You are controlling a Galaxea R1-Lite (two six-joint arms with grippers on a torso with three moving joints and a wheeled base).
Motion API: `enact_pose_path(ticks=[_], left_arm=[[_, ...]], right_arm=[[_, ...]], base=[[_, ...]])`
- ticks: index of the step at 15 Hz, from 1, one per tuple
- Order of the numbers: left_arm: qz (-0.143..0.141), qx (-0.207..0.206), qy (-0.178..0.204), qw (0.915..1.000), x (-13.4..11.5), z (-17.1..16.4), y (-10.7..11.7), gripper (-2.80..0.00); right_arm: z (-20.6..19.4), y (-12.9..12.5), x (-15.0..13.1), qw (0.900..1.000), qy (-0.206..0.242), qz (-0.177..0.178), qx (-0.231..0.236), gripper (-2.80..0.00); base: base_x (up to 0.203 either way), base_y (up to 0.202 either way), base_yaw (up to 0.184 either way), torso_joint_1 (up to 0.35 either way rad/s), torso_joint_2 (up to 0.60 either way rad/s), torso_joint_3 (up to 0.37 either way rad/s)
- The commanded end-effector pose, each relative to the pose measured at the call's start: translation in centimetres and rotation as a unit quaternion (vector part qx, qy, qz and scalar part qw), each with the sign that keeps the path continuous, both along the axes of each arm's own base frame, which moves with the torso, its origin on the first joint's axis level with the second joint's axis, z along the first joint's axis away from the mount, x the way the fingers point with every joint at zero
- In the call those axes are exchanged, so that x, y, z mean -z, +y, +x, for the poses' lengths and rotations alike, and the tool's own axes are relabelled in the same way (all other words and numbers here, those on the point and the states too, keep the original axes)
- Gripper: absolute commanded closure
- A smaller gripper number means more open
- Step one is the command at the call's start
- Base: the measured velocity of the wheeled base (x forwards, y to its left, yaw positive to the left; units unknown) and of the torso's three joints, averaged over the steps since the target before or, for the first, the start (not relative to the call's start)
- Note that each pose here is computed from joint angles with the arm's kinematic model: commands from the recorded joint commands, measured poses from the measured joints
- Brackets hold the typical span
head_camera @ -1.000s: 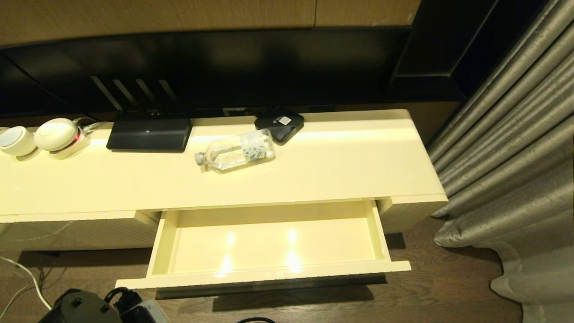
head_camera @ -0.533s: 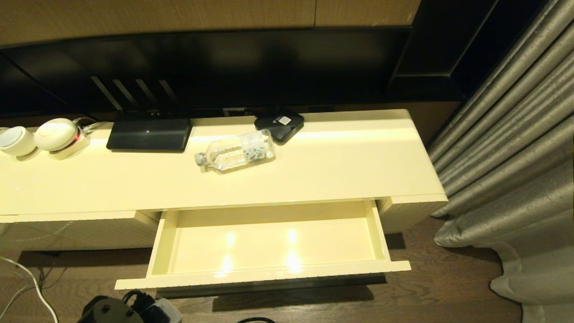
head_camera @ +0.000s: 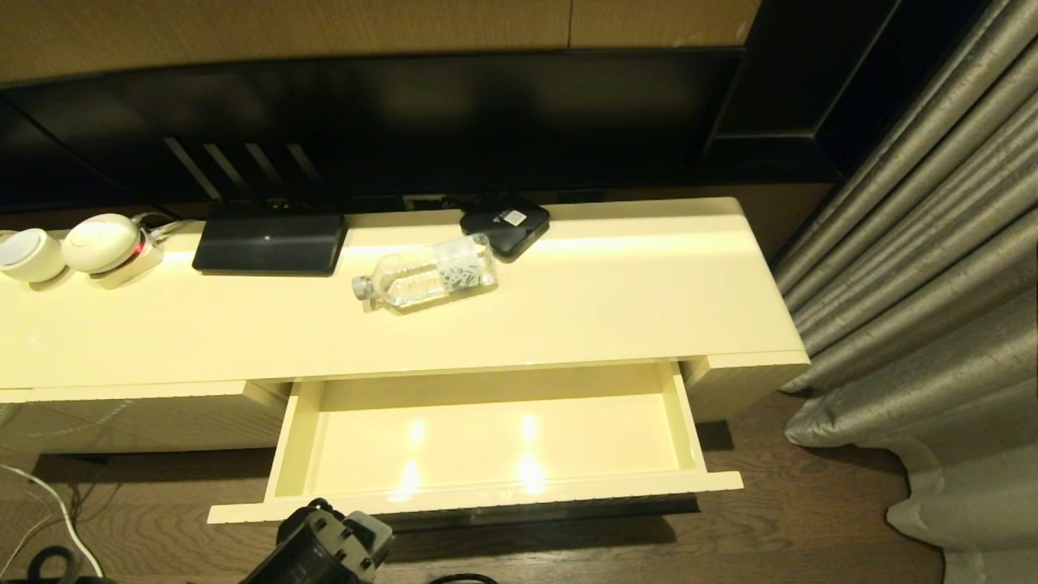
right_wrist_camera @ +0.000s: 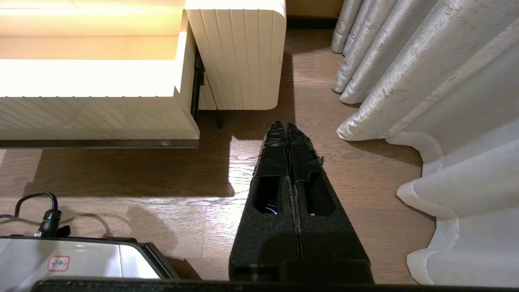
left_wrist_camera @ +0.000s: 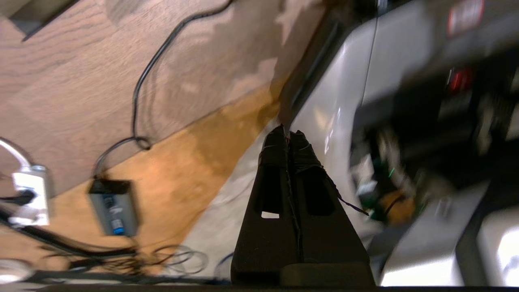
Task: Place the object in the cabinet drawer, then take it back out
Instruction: Close the drawer
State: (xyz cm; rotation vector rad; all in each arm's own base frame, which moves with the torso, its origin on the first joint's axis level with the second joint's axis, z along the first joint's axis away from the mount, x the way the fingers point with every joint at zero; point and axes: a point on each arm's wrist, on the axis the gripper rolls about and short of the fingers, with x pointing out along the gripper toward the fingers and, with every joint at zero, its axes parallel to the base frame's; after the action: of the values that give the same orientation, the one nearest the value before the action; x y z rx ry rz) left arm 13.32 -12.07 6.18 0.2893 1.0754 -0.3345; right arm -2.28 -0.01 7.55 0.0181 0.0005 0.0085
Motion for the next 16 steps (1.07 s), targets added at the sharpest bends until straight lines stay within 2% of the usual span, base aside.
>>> enact_pose_path(ticks=[1, 3, 5, 8, 12, 16], left_arm=[[0.018, -0.033, 0.004, 0.9993, 2.1, 1.4, -1.2, 0.00], [0.019, -0.079, -0.026, 0.9963, 3.2, 2.8, -2.3, 0.00], [0.007, -0.114, -0.067, 0.9912, 3.5, 4.0, -3.2, 0.00], [-0.006, -0.128, -0.105, 0.9862, 3.3, 4.7, -3.6, 0.00], [-0.003, -0.152, -0.136, 0.9789, 2.9, 5.6, -4.1, 0.00], [0.002, -0.190, -0.167, 0.9673, 3.5, 7.2, -4.9, 0.00]], right_arm=[[0.0, 0.0, 0.0, 1.000, 0.001, 0.000, 0.000, 0.00], [0.0, 0.0, 0.0, 1.000, 0.001, 0.000, 0.000, 0.00], [0.0, 0.0, 0.0, 1.000, 0.001, 0.000, 0.000, 0.00], [0.0, 0.0, 0.0, 1.000, 0.001, 0.000, 0.000, 0.00], [0.0, 0.0, 0.0, 1.000, 0.001, 0.000, 0.000, 0.00], [0.0, 0.0, 0.0, 1.000, 0.001, 0.000, 0.000, 0.00]], base=[[0.000, 0.000, 0.000, 0.000, 0.00, 0.000], [0.000, 0.000, 0.000, 0.000, 0.00, 0.000], [0.000, 0.000, 0.000, 0.000, 0.00, 0.000], [0.000, 0.000, 0.000, 0.000, 0.00, 0.000], [0.000, 0.000, 0.000, 0.000, 0.00, 0.000], [0.000, 0.000, 0.000, 0.000, 0.00, 0.000]])
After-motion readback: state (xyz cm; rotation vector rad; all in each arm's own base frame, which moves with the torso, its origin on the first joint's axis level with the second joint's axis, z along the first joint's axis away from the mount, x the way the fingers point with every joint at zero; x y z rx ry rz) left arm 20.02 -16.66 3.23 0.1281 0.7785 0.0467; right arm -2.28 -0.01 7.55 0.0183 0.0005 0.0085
